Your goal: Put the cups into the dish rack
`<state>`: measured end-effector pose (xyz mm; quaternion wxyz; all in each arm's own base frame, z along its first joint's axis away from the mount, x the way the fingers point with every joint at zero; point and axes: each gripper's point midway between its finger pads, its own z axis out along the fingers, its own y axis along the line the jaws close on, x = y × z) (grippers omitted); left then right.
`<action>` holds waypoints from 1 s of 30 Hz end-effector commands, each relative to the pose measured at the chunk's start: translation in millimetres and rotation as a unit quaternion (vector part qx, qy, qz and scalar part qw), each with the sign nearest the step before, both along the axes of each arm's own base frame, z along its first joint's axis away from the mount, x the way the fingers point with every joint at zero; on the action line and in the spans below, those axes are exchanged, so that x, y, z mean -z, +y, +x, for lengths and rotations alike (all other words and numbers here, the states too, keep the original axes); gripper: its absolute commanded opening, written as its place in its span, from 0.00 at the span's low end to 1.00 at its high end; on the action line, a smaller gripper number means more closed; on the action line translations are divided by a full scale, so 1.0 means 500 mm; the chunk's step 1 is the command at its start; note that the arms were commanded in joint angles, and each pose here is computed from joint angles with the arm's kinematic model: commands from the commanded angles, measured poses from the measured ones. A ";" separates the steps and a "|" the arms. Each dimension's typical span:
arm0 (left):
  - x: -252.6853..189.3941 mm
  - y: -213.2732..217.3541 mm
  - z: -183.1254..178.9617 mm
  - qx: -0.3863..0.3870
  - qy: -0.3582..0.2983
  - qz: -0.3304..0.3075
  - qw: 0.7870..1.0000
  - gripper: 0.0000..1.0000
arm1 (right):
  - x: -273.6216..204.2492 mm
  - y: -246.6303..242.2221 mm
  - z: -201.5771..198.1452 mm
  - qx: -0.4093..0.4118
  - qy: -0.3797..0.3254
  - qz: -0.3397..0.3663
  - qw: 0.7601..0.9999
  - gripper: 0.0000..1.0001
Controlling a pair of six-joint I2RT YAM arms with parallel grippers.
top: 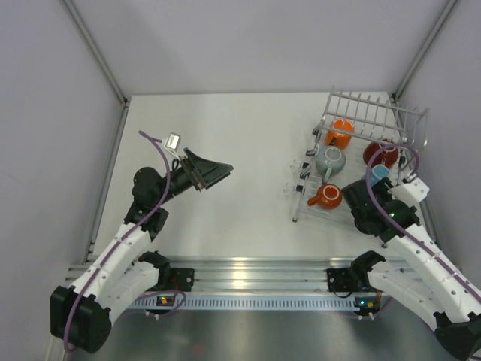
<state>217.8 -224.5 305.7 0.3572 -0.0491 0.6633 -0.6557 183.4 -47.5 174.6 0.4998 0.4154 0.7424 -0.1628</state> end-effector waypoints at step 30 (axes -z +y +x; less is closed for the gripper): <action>-0.036 0.003 0.011 -0.010 -0.030 -0.001 1.000 0.98 | 0.009 -0.026 0.003 0.040 -0.014 0.017 0.999 0.99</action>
